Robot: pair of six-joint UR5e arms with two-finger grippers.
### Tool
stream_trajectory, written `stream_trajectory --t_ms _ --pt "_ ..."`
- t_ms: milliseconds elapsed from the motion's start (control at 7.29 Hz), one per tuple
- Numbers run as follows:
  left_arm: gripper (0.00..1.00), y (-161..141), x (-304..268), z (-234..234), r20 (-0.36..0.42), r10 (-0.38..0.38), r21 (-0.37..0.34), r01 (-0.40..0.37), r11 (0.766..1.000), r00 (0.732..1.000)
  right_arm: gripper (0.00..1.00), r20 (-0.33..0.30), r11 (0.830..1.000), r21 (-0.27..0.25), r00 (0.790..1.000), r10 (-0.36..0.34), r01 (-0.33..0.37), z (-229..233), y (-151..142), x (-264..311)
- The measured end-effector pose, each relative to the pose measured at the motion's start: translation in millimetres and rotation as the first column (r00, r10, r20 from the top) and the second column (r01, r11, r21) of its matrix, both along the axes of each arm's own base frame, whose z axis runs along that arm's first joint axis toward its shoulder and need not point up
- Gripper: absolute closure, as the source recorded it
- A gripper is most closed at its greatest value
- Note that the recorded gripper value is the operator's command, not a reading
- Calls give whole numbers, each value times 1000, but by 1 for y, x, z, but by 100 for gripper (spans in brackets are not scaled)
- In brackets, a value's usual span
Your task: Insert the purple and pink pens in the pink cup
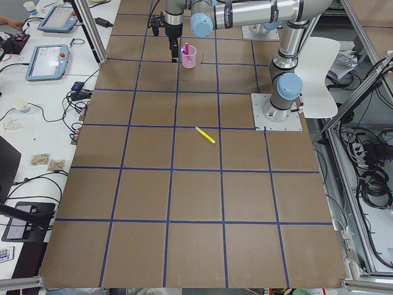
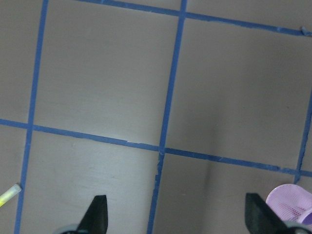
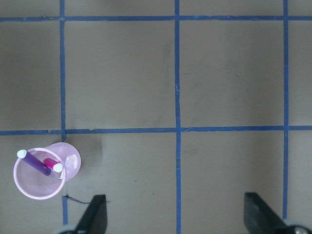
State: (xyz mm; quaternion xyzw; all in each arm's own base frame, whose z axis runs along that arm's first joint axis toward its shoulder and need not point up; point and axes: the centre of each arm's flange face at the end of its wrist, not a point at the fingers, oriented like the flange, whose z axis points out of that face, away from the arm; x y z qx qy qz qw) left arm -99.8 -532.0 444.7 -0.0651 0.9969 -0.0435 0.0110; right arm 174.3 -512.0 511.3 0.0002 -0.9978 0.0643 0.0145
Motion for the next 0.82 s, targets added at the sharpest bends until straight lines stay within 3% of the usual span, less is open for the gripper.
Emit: stream_trajectory --t_ms 412,824 --pt "0 36 10 25 -21 -77 67 79 995 997 0 0 1000 0 1000 -2 2 0 0 0" --pt "0 48 8 29 -26 -113 88 115 989 993 0 0 1000 3 1000 -1 1 -1 0 0"
